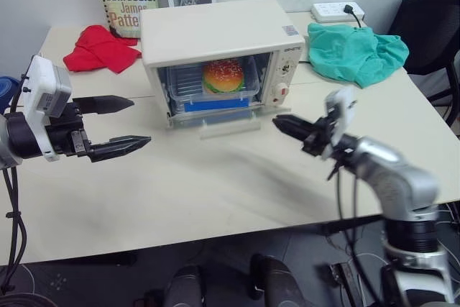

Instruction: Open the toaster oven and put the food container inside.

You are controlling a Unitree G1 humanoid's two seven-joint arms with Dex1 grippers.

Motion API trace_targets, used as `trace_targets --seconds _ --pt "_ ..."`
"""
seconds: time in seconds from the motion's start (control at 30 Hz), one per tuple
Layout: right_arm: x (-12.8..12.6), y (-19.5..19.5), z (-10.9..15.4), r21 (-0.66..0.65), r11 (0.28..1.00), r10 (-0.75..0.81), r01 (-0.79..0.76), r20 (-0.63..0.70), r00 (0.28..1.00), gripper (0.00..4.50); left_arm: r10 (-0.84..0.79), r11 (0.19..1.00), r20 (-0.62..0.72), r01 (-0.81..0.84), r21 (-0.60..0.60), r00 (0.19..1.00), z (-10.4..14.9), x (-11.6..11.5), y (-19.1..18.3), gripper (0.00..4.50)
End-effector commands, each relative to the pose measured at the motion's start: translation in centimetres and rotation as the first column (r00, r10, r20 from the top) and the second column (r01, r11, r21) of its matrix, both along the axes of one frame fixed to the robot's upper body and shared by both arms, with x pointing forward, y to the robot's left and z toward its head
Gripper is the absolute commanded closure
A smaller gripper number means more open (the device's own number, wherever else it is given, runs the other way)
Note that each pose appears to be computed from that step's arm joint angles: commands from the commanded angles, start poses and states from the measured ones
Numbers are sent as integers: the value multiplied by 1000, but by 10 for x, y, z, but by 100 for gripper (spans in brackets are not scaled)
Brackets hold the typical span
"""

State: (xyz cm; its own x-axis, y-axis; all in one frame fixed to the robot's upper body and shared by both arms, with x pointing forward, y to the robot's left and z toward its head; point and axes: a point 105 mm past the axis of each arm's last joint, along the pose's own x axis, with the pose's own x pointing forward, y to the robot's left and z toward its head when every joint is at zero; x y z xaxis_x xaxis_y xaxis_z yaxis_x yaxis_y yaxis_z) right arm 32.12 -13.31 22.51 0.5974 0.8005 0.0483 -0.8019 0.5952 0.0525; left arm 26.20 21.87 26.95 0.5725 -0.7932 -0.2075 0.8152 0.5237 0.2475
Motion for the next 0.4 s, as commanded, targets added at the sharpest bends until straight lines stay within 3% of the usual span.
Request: trace_targets --seconds 0.03,0.17,0.3,0.4 --pt "-24 -22 36 -10 997 75 -74 35 997 244 36 999 65 -38 23 997 15 2 12 0" --pt "-33 -50 60 -59 998 30 -27 44 999 127 42 999 77 -40 -25 996 23 4 19 0" --pt "-38 -68 62 -100 995 -16 19 30 999 4 49 999 86 -47 -20 995 26 6 23 0" --pt "-35 -70 54 -109 993 -43 45 24 999 4 47 998 90 -43 -42 995 28 9 23 0"
